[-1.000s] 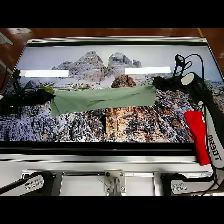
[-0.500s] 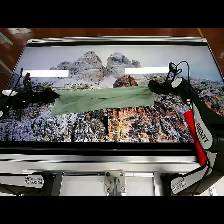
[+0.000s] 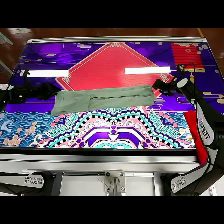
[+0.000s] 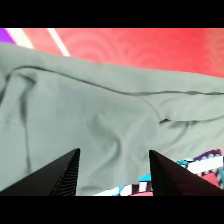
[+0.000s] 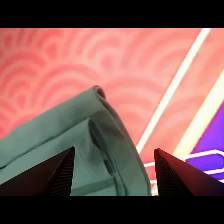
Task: Fold the shirts.
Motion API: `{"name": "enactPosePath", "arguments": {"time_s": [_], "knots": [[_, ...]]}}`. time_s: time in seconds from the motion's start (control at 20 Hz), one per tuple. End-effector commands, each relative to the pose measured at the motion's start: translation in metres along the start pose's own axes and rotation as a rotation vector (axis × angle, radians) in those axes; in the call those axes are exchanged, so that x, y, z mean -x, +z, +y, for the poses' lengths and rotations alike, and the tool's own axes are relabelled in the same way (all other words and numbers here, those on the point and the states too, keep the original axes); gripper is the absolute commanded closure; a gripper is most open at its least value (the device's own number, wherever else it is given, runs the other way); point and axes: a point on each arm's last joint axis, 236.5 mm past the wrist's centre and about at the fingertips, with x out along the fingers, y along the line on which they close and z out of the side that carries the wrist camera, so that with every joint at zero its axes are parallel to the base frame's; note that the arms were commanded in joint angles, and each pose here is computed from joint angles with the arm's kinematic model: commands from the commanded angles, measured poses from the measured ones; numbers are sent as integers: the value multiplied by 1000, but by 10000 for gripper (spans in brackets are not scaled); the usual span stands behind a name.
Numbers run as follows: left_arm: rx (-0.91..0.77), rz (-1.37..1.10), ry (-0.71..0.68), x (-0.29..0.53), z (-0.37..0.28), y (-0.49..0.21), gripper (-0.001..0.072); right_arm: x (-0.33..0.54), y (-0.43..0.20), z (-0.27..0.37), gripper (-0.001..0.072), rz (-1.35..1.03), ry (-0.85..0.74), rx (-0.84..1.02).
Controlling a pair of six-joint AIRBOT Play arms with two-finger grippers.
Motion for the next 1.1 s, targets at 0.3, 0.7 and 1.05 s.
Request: {"name": "enactPosePath", "arguments": {"time_s": [0.3, 0.7, 1.05], "knots": [[-96, -158, -228, 40, -100, 37, 263, -28, -57, 8, 84, 220, 90, -133], [-164, -113, -271, 25, -132, 20, 263, -25, -66, 27, 95, 338, 144, -131], [-170, -101, -278, 21, -137, 16, 263, -11, -62, 37, 632, 333, 175, -44]]}}
